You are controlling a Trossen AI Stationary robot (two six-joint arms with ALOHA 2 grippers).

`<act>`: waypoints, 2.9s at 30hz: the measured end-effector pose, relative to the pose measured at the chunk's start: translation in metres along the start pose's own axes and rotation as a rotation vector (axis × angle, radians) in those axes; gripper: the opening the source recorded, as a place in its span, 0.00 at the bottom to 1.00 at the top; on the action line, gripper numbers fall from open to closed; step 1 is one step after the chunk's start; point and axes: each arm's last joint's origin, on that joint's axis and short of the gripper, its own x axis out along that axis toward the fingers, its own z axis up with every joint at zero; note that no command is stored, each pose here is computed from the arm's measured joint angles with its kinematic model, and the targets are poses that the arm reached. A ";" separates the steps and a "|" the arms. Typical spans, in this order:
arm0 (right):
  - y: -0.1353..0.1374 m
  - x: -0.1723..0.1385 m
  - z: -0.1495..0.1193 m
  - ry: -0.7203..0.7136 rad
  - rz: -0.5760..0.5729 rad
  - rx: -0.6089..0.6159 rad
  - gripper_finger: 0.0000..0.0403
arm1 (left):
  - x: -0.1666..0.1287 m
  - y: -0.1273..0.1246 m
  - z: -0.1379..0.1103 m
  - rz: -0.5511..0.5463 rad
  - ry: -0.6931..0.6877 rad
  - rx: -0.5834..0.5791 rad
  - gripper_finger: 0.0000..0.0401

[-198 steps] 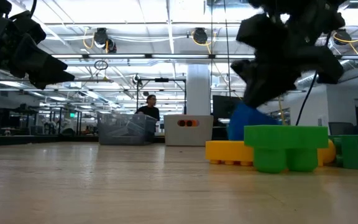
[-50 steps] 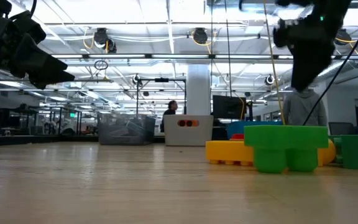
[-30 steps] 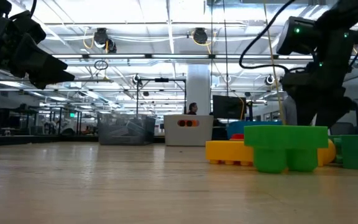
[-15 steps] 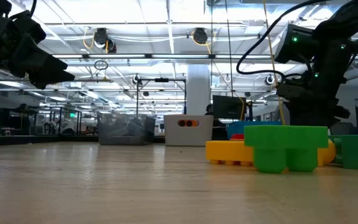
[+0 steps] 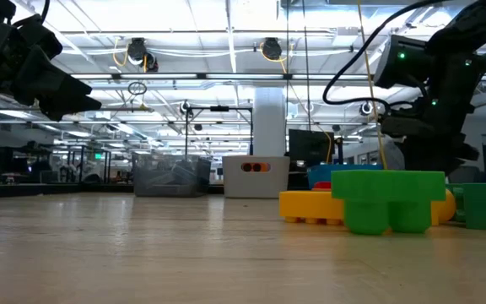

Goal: Pick & Place Toys
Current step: Put the yellow game piece into the blue bin

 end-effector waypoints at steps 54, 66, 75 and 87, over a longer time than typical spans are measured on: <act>0.020 -0.009 0.019 -0.018 -0.012 -0.376 0.64 | 0.000 0.000 0.000 0.000 0.000 0.000 0.61; 0.022 -0.004 0.019 -0.034 -0.002 -0.431 0.64 | 0.000 0.000 0.000 0.000 -0.001 0.000 0.61; 0.019 0.012 0.016 0.011 -0.035 -0.449 0.61 | 0.000 0.000 0.000 0.000 0.000 0.000 0.61; 0.021 0.001 0.018 -0.036 -0.001 -0.439 0.32 | 0.000 0.000 0.000 0.000 -0.001 0.000 0.61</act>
